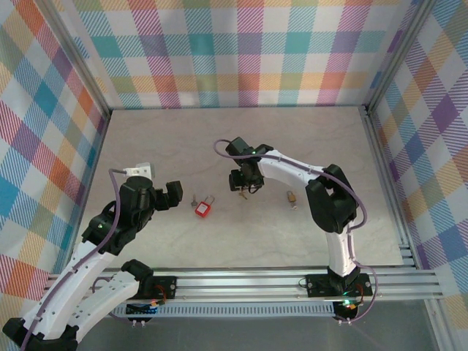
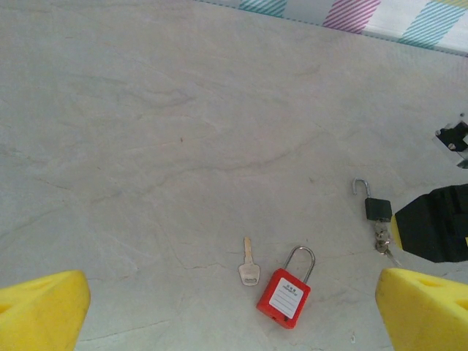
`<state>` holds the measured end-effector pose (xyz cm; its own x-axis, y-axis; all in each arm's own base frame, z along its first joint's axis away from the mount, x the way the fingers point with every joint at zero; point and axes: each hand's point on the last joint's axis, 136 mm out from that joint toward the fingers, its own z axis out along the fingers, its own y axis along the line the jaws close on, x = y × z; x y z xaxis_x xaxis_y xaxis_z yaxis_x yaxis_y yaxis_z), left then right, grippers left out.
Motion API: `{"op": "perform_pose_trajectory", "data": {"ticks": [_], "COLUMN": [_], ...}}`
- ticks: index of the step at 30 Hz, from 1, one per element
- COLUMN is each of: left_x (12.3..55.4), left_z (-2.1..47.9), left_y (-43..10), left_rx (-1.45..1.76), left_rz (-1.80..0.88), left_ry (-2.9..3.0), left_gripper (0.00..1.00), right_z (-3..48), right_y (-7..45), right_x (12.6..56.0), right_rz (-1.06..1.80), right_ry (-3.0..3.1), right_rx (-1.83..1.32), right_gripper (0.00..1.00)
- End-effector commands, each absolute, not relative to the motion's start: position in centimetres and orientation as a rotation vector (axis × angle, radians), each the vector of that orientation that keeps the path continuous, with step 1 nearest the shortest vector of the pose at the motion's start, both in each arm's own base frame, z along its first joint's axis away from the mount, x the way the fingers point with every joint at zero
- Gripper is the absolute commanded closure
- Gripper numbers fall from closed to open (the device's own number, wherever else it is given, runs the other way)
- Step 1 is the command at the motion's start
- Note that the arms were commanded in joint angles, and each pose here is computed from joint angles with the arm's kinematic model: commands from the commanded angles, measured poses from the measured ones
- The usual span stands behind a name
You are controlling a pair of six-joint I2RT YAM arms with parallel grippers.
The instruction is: Lock with the key
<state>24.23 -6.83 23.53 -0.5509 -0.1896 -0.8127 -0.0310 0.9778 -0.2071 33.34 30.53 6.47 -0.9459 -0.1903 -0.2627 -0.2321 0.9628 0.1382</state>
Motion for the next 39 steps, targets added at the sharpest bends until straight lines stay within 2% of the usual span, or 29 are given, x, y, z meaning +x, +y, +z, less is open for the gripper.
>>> {"op": "perform_pose_trajectory", "data": {"ticks": [1,23,39], "left_x": [24.4,24.4,24.4], "left_z": [23.4,23.3,23.2], "left_y": [-6.9,-7.0,-7.0], "left_rx": [-0.138,-0.133,-0.13], "left_rz": [-0.207,-0.208,-0.208], "left_ry": [2.151,2.154,2.161], "left_gripper": [0.0,0.0,0.0], "right_z": [6.1,3.0,1.3], "right_y": [31.1,31.2,30.1], "right_x": [33.6,34.4,35.3], "right_rz": [0.24,0.214,0.173], "right_ry": [2.872,2.931,2.959], "right_rx": [-0.302,-0.297,-0.279], "right_gripper": [0.46,0.6,0.74]}}
